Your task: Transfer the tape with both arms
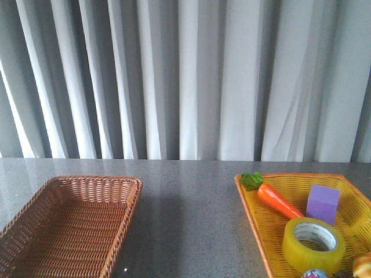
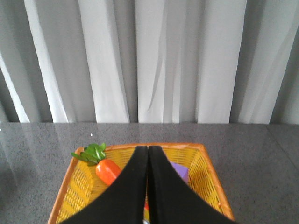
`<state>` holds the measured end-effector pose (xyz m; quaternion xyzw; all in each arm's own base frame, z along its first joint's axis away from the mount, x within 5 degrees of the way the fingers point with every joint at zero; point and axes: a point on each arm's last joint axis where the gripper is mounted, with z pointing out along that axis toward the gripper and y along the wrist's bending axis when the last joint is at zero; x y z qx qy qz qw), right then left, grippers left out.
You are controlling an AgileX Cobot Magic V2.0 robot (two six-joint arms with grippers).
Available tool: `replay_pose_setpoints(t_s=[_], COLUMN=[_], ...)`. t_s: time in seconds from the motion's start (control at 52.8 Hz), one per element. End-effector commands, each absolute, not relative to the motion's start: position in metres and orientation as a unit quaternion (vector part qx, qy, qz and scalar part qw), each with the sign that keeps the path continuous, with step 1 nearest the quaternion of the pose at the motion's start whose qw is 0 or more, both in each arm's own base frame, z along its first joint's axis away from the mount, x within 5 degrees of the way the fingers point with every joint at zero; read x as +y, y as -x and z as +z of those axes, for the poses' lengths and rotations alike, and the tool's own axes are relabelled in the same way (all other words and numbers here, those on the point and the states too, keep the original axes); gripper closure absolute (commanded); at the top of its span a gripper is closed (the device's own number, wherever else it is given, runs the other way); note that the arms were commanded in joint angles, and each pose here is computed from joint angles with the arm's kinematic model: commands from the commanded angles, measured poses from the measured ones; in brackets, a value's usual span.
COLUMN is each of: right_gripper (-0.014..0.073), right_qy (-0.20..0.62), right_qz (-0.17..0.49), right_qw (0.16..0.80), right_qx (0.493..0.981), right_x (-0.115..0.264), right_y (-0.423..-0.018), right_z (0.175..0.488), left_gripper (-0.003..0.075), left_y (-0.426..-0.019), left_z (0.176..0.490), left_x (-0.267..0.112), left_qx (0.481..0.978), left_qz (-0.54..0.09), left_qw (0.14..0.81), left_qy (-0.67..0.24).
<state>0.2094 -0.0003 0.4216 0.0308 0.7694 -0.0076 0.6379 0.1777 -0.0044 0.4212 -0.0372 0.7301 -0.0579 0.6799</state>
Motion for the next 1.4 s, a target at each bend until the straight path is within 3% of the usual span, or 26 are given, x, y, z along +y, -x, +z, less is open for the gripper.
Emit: replay_pose_setpoints(t_s=[0.0, 0.114, 0.227, 0.36, 0.493, 0.644, 0.777, 0.948, 1.156, 1.384], right_gripper=[0.0564, 0.0473, 0.0300, 0.0062, -0.0065, -0.0055, -0.0016, 0.0024, 0.0025, 0.0025], right_qy=[-0.029, -0.029, -0.027, -0.020, -0.023, -0.064, -0.084, -0.077, -0.043, -0.028], right_qz=[-0.006, -0.019, -0.034, -0.045, -0.051, -0.059, -0.075, -0.059, -0.062, -0.052], right_qw=[0.646, 0.602, 0.561, 0.556, 0.563, 0.507, 0.414, 0.341, 0.267, 0.217], right_qx=[0.763, 0.798, 0.826, 0.829, 0.825, 0.858, 0.903, 0.935, 0.961, 0.974], right_x=[0.000, -0.001, -0.003, -0.003, -0.005, -0.015, -0.022, -0.019, -0.017, -0.015], right_y=[-0.216, -0.227, -0.236, -0.241, -0.254, -0.295, -0.340, -0.384, -0.407, -0.417], right_z=[0.429, 0.416, 0.409, 0.415, 0.421, 0.411, 0.387, 0.359, 0.312, 0.282], left_gripper=[0.0702, 0.0626, 0.0502, 0.0308, 0.0183, 0.0173, 0.0183, 0.0185, 0.0185, 0.0185], left_y=[-0.181, -0.191, -0.201, -0.212, -0.221, -0.222, -0.221, -0.219, -0.217, -0.217], left_z=[0.437, 0.431, 0.425, 0.415, 0.404, 0.395, 0.390, 0.384, 0.381, 0.381], left_x=[-0.006, -0.006, -0.006, -0.006, -0.007, -0.009, -0.010, -0.011, -0.011, -0.011], left_qx=[0.699, 0.710, 0.720, 0.740, 0.764, 0.790, 0.809, 0.824, 0.836, 0.836], left_qz=[-0.070, -0.069, -0.068, -0.067, -0.068, -0.088, -0.090, -0.090, -0.090, -0.090], left_qw=[0.710, 0.700, 0.689, 0.668, 0.640, 0.603, 0.577, 0.556, 0.539, 0.538], left_qy=[0.041, 0.042, 0.043, 0.044, 0.047, 0.060, 0.059, 0.058, 0.057, 0.057])
